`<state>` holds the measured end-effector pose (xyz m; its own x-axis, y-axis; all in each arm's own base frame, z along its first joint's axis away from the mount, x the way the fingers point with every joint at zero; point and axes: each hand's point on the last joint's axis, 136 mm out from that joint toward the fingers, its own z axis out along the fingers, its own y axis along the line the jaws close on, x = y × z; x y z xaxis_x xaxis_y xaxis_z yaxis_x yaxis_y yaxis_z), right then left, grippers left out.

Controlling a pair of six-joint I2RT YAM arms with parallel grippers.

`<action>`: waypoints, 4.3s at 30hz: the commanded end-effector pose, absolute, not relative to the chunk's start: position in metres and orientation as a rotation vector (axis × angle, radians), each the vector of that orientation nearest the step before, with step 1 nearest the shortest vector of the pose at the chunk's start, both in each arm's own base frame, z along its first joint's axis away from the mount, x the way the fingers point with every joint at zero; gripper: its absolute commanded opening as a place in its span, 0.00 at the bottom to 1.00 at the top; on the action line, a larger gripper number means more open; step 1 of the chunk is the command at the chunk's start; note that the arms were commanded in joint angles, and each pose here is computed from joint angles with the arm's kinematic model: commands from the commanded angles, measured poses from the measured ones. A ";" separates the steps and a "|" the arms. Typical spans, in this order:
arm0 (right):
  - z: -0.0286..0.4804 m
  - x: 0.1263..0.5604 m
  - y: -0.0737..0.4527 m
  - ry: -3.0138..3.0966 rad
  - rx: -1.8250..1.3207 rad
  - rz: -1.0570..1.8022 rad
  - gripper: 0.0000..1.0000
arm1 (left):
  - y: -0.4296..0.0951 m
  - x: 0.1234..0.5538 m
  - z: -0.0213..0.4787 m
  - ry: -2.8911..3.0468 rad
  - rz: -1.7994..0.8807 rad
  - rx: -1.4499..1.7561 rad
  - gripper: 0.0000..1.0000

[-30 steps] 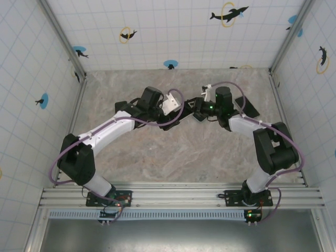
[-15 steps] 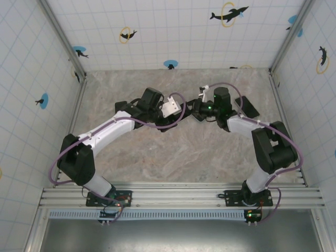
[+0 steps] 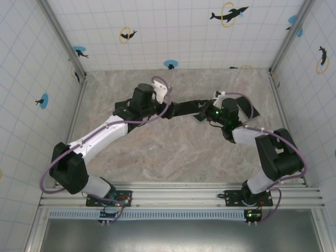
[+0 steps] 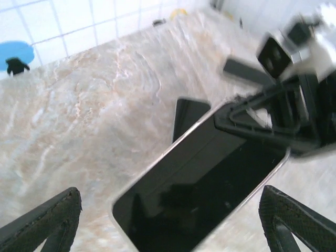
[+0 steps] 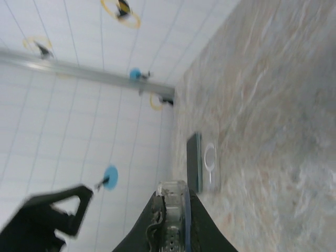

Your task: Take the phone out of the phone case

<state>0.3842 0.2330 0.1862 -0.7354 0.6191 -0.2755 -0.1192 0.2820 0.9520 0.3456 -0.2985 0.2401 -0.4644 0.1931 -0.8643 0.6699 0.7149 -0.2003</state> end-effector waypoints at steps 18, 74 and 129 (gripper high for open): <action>0.278 0.360 0.174 1.238 0.808 1.477 0.02 | -0.330 0.351 0.273 1.791 -1.537 -0.571 0.74; 0.252 0.313 0.210 1.492 0.633 1.553 0.40 | -0.351 0.386 0.316 1.569 -1.821 -0.589 0.02; 0.171 0.311 0.203 1.727 0.220 1.299 0.03 | -0.363 0.338 0.423 1.427 -2.301 -0.385 0.00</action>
